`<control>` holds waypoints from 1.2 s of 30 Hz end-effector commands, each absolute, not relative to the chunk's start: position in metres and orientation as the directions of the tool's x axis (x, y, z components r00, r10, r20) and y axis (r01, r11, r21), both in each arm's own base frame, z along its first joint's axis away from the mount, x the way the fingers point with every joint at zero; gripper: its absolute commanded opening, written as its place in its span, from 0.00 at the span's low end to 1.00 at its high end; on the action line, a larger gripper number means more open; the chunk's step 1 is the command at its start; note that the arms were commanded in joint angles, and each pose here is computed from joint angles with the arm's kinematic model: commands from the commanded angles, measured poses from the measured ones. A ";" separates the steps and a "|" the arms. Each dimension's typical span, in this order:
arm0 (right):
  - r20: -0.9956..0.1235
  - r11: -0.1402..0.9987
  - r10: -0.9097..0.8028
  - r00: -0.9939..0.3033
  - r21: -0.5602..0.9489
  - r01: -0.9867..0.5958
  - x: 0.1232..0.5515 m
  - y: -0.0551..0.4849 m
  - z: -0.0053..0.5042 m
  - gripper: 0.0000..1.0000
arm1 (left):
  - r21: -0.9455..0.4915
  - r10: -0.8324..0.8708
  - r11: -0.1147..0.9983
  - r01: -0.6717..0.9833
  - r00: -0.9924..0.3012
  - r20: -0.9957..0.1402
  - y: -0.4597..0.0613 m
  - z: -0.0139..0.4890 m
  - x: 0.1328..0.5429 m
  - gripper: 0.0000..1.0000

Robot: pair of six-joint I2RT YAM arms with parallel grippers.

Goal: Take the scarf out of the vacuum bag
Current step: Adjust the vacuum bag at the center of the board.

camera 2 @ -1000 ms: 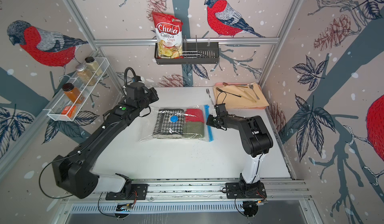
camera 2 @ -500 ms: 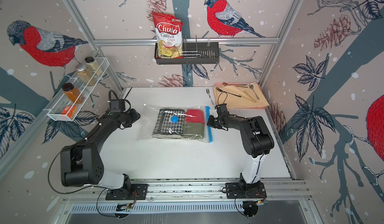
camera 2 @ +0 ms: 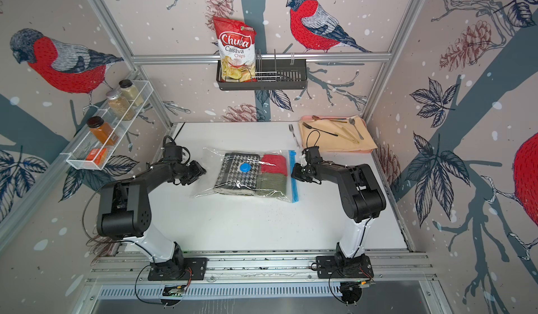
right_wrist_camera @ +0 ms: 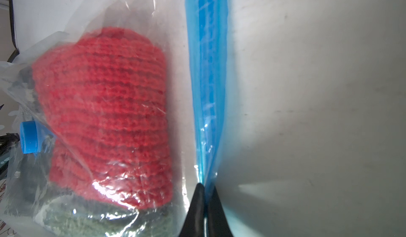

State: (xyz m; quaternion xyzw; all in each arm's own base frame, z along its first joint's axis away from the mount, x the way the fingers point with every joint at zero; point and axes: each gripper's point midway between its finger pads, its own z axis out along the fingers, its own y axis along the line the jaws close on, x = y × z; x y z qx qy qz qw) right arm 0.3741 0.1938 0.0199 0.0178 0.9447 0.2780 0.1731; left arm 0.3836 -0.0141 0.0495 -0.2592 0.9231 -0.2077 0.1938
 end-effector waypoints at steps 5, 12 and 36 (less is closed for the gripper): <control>-0.265 0.854 0.122 -0.956 0.519 -0.035 0.361 0.190 0.012 0.07 | -0.605 -0.573 0.712 -0.356 -0.793 -0.208 -0.034 0.043 0.390 0.13; -0.251 0.861 0.130 -0.959 0.509 -0.017 0.361 0.187 0.004 0.03 | -0.667 -0.581 0.691 -0.279 -0.764 -0.282 -0.040 0.083 0.395 0.00; -0.244 0.886 0.038 -0.969 0.456 -0.080 0.352 0.209 -0.009 0.00 | -0.777 -0.358 0.327 0.537 -0.691 -0.628 -0.268 0.422 0.365 0.00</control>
